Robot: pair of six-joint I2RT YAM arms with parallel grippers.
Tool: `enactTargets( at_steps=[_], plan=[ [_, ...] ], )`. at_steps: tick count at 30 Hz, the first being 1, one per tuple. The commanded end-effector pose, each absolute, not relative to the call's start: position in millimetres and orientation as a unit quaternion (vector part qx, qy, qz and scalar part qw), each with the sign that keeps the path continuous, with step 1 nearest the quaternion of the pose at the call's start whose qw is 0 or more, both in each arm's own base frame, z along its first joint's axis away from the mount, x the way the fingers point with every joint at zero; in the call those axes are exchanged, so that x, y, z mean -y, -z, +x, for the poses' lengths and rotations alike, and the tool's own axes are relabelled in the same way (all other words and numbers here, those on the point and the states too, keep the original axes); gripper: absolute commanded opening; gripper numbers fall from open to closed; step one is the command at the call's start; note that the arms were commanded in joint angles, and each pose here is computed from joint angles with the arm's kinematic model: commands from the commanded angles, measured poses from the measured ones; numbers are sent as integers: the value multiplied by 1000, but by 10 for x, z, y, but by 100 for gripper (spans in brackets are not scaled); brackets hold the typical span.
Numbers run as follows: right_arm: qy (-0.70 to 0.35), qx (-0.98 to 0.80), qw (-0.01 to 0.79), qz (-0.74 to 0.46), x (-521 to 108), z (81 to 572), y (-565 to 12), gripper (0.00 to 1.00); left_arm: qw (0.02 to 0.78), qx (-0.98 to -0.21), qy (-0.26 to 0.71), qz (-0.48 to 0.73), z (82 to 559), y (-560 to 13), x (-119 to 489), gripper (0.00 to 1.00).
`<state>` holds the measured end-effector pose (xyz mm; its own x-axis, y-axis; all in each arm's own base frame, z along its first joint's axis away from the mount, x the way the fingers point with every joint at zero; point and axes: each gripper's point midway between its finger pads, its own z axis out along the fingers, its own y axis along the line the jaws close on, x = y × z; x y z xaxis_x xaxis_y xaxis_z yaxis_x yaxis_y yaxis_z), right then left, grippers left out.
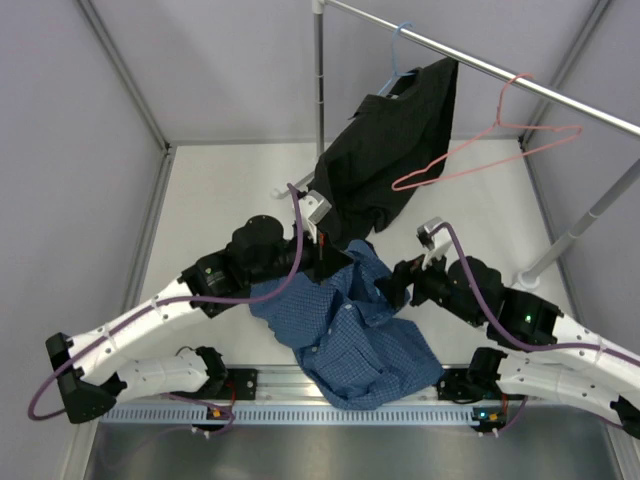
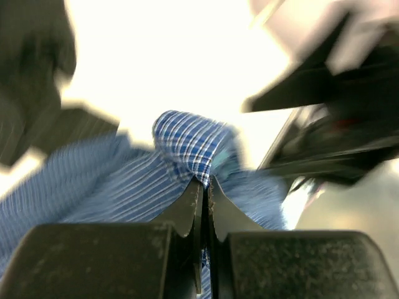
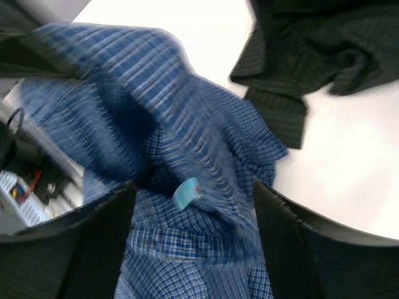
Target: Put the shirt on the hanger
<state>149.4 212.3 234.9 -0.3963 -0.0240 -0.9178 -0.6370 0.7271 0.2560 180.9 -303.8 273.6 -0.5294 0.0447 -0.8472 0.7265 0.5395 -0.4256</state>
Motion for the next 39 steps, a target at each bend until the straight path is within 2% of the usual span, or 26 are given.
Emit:
enactTargets(
  at_steps=[1, 3, 8, 12, 18, 20, 21, 25, 31, 36, 38, 39],
  plan=[
    [-266, -779, 559, -106, -1975, 1797, -3019, 75, 492, -698, 462, 240, 1482, -3741, 3205, 0],
    [-264, -782, 561, -72, -1904, 1826, -3103, 77, 515, -714, 422, 215, 1502, -3726, 3216, 0],
    [-286, -767, 574, 19, -1601, 1803, -3279, 79, 417, -825, 338, 179, 1456, -2356, 3324, 0],
    [-244, -749, 608, 99, -1211, 1895, -3517, 89, 396, -852, 318, 129, 1439, -1915, 3155, 0],
    [-184, -723, 651, 137, -1026, 2097, -4170, 91, 387, -852, 328, 132, 1363, -1861, 3074, 0],
    [-138, -733, 650, 146, -1027, 2300, -4190, 92, 383, -852, 331, 134, 1341, -1851, 3063, 0],
    [-155, -734, 646, 143, -1077, 2350, -4294, 92, 382, -852, 332, 134, 1331, -1845, 3057, 0],
    [-136, -762, 612, 162, -1116, 2868, -4163, 92, 367, -856, 337, 135, 1271, -1764, 3039, 0],
    [-73, -765, 612, 187, -1061, 3359, -4196, 90, 340, -856, 353, 161, 1138, -1647, 3126, 0],
    [9, -775, 597, 208, -895, 3577, -3947, 86, 329, -853, 369, 167, 1071, -1526, 3194, 0],
    [31, -782, 587, 208, -842, 3544, -3767, 82, 321, -856, 367, 171, 1043, -1422, 3198, 0],
    [30, -779, 589, 215, -795, 3487, -3760, 76, 319, -856, 368, 171, 1037, -1401, 3207, 0]
  ],
)
